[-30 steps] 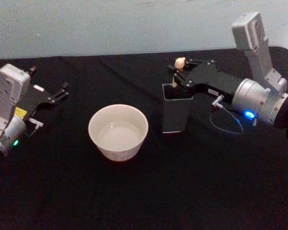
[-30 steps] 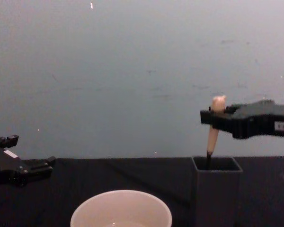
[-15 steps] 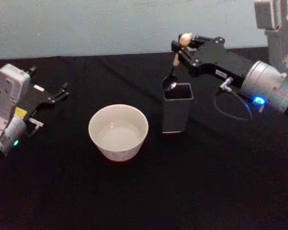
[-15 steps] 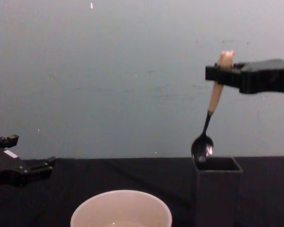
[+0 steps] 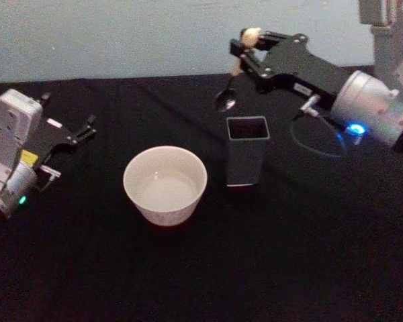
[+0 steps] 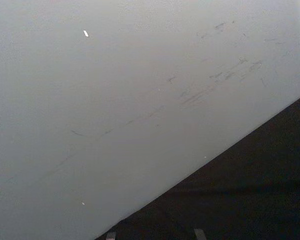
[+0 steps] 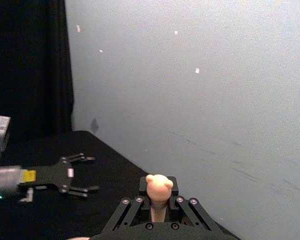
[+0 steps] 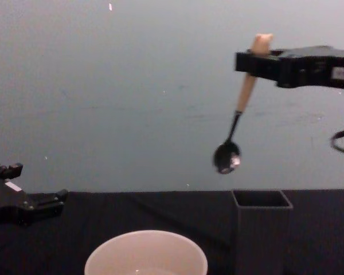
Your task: Pick up the stirring spoon with one hand, stir inside the cup, then place it back in its original position.
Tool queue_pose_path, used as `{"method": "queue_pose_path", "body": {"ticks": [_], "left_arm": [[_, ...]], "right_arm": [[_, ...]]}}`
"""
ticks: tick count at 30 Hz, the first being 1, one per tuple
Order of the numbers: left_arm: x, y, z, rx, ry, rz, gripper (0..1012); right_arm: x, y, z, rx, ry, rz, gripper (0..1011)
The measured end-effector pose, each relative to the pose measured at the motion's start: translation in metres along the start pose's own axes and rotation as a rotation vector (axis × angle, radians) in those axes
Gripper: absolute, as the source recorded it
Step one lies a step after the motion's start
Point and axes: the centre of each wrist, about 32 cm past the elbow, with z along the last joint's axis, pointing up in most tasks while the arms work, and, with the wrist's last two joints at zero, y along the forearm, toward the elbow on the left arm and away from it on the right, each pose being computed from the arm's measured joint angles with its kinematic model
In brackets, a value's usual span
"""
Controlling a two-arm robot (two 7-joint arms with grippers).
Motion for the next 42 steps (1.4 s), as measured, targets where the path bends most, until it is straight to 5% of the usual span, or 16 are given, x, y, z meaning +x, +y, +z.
{"method": "queue_pose_path", "body": {"ticks": [16, 28, 42], "left_arm": [[0.0000, 0.0000, 0.0000, 0.000, 0.000, 0.000, 1001], [0.0000, 0.0000, 0.0000, 0.000, 0.000, 0.000, 1001], [0.0000, 0.0000, 0.0000, 0.000, 0.000, 0.000, 1001]], "right_arm": [[-0.028, 0.033, -0.023, -0.001, 0.040, 0.121, 198], [-0.047, 0.041, -0.054, -0.038, 0.060, 0.189, 199], [-0.057, 0.047, -0.086, -0.057, 0.047, 0.198, 198]]}}
